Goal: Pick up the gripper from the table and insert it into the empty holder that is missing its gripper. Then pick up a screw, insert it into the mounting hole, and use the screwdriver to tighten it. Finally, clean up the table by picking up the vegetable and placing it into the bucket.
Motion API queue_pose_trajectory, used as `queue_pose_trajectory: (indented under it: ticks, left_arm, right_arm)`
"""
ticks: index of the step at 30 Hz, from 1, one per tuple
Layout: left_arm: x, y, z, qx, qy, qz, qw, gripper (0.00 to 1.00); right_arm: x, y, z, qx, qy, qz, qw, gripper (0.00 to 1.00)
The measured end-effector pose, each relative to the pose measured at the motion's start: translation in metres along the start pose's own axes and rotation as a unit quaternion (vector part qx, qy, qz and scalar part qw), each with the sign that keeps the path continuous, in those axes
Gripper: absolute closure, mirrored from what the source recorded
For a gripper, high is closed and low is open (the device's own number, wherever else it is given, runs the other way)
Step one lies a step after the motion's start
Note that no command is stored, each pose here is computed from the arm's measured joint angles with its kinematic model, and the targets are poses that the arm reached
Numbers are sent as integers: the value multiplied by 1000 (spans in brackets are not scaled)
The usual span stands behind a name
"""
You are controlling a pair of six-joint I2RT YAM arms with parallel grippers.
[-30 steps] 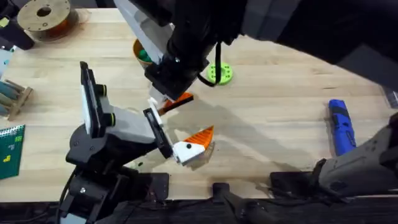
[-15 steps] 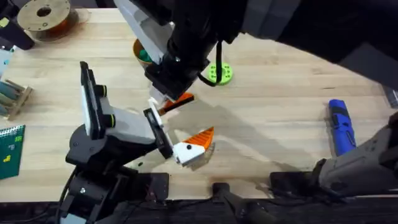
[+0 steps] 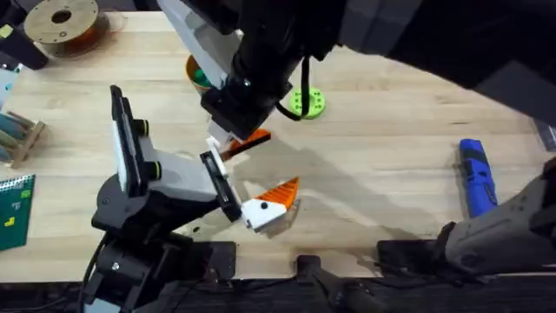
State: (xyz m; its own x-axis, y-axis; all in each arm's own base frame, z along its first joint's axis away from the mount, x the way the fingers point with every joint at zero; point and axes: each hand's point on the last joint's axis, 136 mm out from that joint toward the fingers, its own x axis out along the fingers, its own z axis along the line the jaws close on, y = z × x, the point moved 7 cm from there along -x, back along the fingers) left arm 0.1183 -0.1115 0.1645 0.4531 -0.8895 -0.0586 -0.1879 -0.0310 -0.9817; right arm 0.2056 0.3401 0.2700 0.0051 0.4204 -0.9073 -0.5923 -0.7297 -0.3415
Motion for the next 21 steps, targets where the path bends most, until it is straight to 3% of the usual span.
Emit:
queue_pose_trajectory:
  ticks: [21]
  left_arm:
    - [0, -1, 1, 3, -6, -2, 1000, 13]
  right_arm:
    - [4, -7, 5, -12, 19, -19, 1000, 995]
